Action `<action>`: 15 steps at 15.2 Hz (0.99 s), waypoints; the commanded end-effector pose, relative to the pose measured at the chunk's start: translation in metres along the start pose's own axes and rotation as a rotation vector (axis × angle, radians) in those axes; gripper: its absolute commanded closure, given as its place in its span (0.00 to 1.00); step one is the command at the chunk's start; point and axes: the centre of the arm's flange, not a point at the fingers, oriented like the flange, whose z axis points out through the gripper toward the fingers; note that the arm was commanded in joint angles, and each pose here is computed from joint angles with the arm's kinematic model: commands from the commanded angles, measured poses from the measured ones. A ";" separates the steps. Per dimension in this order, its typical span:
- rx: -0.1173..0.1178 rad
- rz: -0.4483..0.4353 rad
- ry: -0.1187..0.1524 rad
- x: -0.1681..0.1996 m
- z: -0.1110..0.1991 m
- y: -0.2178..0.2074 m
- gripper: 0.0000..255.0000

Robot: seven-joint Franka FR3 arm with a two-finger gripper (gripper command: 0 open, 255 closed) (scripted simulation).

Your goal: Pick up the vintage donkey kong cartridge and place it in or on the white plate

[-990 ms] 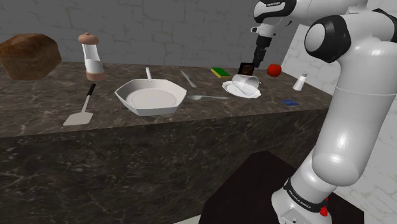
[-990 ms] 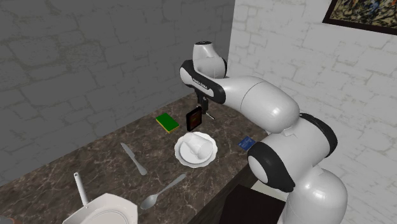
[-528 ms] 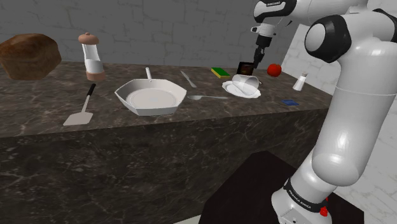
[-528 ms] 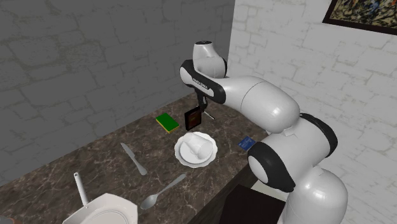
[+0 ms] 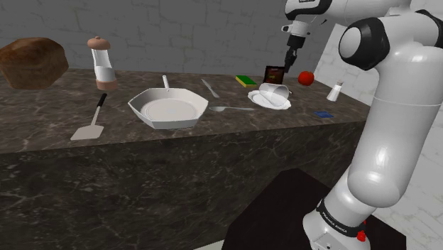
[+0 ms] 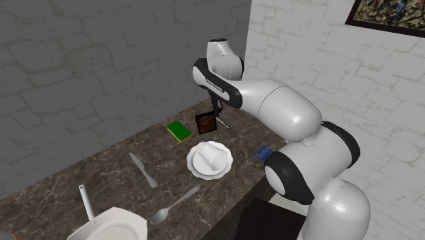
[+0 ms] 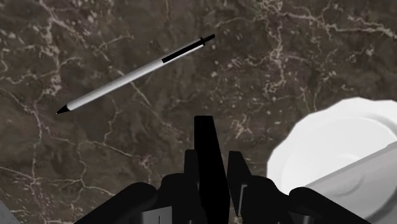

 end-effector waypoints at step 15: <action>0.000 0.000 0.000 0.008 -0.077 -0.038 1.00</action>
